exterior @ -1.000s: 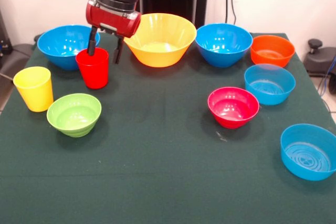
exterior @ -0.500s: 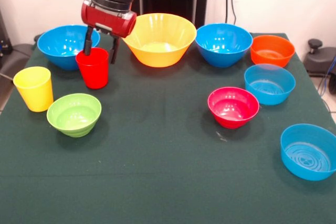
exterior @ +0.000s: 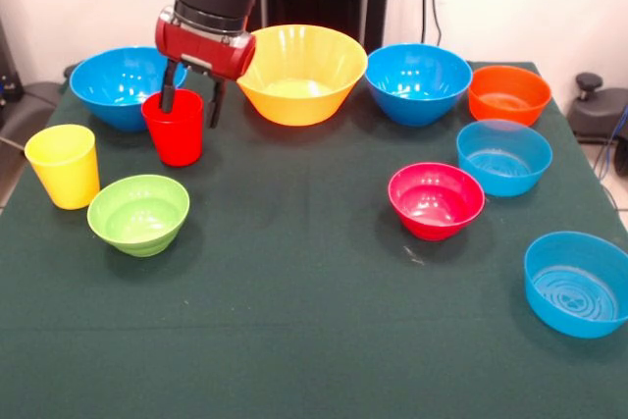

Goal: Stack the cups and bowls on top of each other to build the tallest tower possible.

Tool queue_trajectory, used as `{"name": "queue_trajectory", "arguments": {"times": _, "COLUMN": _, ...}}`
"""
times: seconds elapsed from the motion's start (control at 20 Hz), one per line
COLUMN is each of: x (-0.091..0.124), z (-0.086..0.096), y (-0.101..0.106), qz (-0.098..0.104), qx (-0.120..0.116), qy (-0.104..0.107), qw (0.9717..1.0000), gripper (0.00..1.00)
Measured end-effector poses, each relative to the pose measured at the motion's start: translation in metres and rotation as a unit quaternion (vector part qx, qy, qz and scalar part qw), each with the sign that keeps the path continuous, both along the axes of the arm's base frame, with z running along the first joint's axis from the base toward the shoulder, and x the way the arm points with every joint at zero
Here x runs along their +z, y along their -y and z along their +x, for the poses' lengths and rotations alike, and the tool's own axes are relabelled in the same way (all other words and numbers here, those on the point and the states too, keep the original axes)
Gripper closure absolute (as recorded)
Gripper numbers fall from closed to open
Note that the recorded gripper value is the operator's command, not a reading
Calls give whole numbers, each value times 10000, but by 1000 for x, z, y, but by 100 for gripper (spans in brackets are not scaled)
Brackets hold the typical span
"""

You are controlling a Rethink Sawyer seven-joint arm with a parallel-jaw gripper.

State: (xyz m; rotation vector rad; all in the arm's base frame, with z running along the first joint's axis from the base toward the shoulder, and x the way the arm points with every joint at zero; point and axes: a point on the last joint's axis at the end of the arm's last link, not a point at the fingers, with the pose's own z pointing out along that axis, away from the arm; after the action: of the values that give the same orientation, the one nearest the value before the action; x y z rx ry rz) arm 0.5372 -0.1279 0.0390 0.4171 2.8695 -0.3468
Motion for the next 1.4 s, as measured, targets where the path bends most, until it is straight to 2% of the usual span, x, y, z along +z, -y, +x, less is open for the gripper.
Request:
{"name": "queue_trajectory", "arguments": {"times": 0.45, "x": -14, "z": -9, "y": -10, "qz": -31, "qx": 55, "qy": -125, "qw": 9999, "gripper": 0}}
{"name": "queue_trajectory", "arguments": {"times": 1.2, "x": -13, "z": -9, "y": -19, "qz": -71, "qx": 79, "qy": -121, "qw": 9999, "gripper": 0}}
{"name": "queue_trajectory", "arguments": {"times": 1.4, "x": -5, "z": -6, "y": -18, "qz": -104, "qx": 79, "qy": -53, "qw": 9999, "gripper": 0}}
